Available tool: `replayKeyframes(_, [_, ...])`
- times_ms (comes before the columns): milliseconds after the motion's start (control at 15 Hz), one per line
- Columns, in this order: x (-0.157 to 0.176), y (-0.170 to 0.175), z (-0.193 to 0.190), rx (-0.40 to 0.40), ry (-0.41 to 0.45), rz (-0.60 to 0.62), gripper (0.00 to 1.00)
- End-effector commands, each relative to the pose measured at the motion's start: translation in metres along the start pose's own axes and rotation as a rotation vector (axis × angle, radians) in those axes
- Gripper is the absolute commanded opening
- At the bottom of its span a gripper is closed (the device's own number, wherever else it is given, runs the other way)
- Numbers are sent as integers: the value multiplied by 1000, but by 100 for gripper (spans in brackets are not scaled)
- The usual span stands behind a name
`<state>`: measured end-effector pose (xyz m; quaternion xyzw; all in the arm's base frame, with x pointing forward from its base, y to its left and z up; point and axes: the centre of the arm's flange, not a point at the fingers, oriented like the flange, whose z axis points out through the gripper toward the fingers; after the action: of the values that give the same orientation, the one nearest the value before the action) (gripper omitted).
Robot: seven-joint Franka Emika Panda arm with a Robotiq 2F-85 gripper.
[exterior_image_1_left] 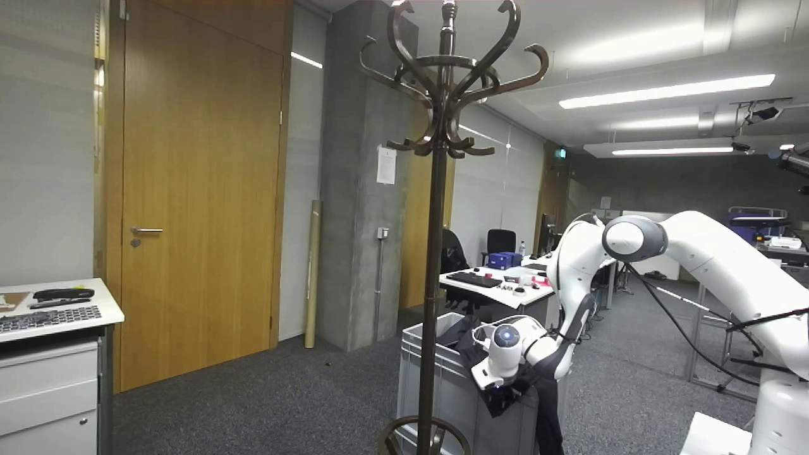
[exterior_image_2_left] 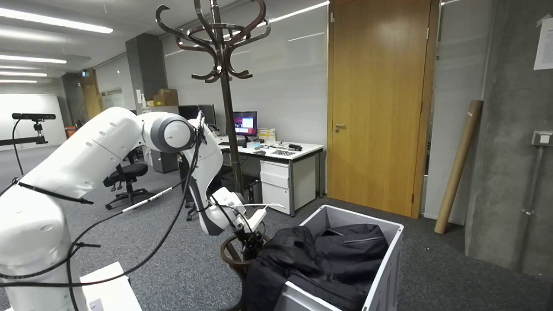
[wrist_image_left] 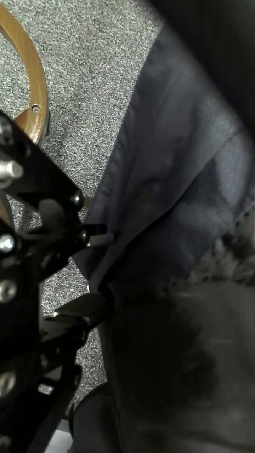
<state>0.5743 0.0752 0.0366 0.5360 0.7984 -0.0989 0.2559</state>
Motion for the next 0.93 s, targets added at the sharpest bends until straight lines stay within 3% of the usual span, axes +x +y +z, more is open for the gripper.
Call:
replayKeyframes(0, [-10, 8, -17, 14, -13, 13, 13])
replayKeyframes(133, [-13, 9, -29, 31, -11, 59, 1])
replayKeyframes(467, [-40, 15, -75, -2, -28, 224, 2])
replayKeyframes(867, [-108, 7, -118, -85, -159, 406, 2])
